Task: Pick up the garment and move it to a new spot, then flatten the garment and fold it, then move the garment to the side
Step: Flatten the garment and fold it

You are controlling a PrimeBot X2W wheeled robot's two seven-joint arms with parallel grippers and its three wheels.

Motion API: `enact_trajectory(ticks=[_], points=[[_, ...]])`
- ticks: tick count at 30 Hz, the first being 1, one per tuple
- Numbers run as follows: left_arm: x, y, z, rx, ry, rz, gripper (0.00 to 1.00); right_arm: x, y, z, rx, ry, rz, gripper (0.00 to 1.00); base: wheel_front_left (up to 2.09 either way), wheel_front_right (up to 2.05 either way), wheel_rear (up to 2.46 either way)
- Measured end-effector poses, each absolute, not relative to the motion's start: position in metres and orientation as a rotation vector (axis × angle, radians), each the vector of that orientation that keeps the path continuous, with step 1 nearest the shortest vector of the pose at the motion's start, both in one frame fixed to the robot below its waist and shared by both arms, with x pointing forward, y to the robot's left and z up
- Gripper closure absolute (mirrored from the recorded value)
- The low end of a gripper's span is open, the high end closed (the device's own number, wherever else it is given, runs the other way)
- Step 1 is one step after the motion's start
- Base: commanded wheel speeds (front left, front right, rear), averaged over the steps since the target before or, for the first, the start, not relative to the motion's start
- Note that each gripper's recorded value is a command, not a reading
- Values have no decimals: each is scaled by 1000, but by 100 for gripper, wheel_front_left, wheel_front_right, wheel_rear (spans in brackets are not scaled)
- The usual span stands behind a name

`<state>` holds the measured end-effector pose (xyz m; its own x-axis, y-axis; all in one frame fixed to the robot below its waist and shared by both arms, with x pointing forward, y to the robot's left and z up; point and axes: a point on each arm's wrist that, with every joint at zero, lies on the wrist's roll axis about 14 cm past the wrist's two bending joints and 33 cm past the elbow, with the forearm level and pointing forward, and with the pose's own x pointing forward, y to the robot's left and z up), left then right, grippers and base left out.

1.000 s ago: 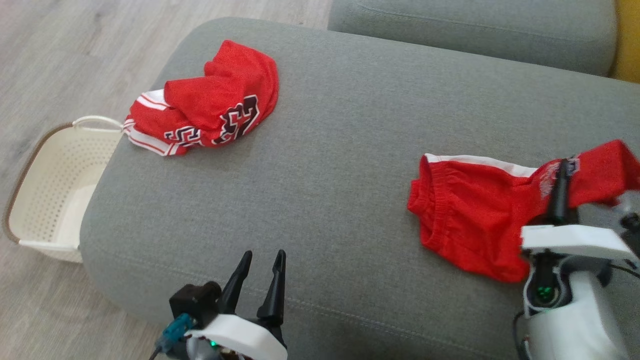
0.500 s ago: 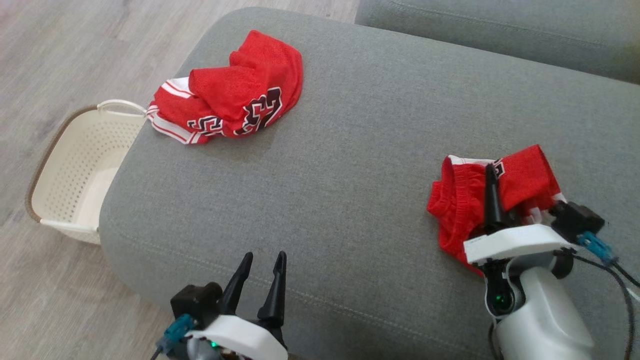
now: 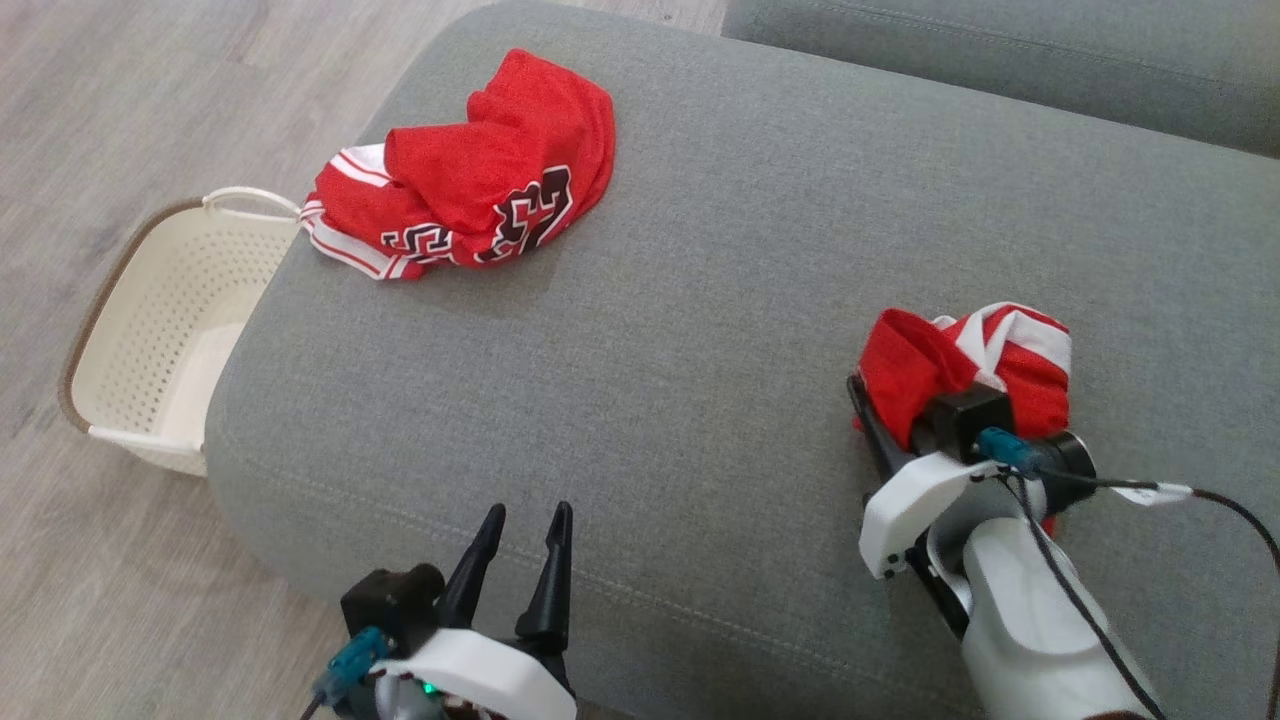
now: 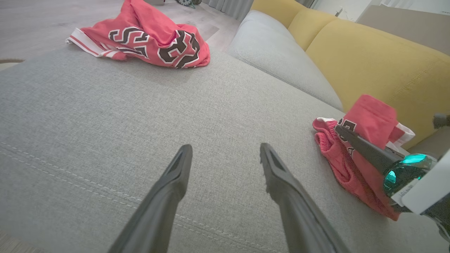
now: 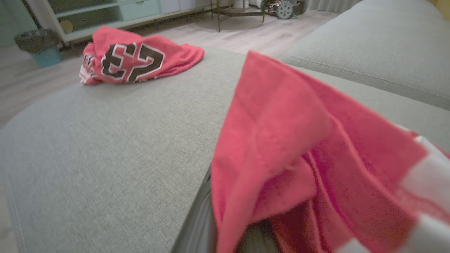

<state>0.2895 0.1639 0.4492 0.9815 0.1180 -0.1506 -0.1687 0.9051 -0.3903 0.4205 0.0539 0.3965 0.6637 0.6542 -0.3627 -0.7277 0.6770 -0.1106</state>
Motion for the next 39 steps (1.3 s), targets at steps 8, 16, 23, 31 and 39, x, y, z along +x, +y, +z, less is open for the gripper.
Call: enact_trajectory(ticks=[8,16,23,31,39], points=[[288,166,451,-421,118,158,0,428,47,393,-422,293,819,0,0,0,0],[289,163,453,-422,109,144,0,440,38,406,-493,242,792,0,0,0,0],[287,159,456,-426,97,127,0,438,36,416,-517,220,785,0,0,0,0],[287,156,467,-410,59,103,0,433,44,446,-330,174,748,0,0,0,0],[293,151,488,-401,-11,66,0,429,14,492,-30,64,601,0,0,0,0]])
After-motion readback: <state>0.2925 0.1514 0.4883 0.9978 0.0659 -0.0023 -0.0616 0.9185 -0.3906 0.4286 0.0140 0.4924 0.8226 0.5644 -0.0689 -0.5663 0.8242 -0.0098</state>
